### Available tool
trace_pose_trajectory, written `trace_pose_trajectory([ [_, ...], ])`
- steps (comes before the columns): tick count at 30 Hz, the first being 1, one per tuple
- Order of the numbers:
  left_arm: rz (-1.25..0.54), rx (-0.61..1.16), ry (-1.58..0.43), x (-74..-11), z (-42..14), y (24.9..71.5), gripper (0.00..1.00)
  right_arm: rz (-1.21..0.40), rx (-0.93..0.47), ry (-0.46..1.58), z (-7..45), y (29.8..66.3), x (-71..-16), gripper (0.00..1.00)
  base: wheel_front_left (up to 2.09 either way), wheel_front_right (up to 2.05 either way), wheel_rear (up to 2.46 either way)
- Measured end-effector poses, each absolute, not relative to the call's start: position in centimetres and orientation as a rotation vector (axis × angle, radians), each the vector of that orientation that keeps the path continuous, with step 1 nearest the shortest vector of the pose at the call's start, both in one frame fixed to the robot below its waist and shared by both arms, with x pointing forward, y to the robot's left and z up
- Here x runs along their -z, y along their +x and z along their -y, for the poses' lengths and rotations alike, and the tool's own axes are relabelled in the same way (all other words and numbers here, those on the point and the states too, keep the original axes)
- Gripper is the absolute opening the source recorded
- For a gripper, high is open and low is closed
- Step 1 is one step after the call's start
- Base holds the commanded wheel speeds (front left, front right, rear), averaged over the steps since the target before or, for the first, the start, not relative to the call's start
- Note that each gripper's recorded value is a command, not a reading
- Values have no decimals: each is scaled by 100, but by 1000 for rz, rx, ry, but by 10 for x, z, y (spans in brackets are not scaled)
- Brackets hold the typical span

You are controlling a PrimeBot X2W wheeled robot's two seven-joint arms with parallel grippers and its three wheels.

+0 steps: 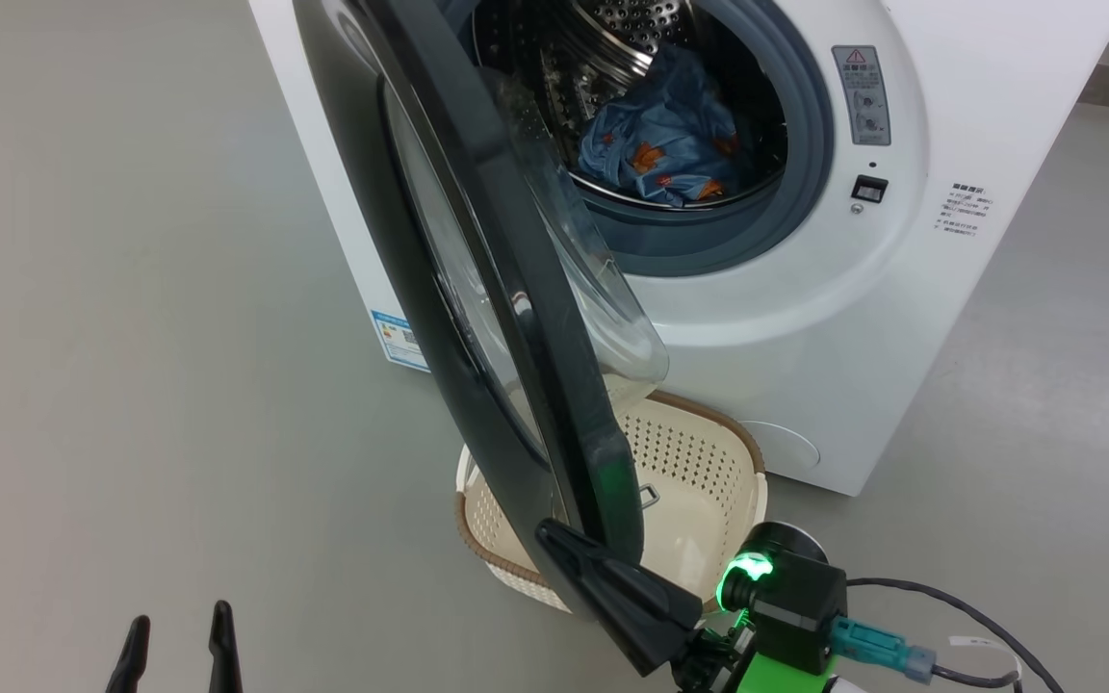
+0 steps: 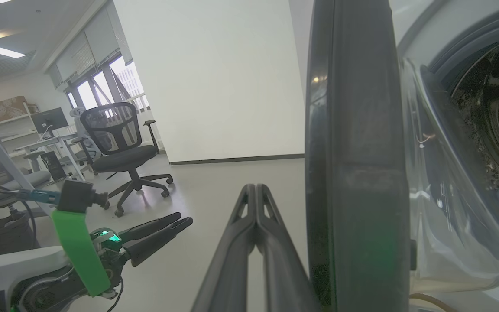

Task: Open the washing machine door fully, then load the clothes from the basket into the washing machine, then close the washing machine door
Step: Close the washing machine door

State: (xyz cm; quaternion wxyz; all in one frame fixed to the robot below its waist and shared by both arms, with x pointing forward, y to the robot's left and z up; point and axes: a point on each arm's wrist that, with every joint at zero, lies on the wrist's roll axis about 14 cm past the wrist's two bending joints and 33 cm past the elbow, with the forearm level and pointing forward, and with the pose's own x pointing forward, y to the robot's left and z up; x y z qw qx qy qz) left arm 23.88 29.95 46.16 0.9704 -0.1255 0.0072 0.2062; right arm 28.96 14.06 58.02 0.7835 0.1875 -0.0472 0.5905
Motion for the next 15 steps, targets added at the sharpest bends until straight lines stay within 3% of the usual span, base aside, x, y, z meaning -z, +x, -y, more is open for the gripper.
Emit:
trace_pose_trajectory([
  [15, -8, -419, -251, -464, -301, 244, 100, 77, -1239, 401, -143, 305, -571, 0, 0, 0, 0],
])
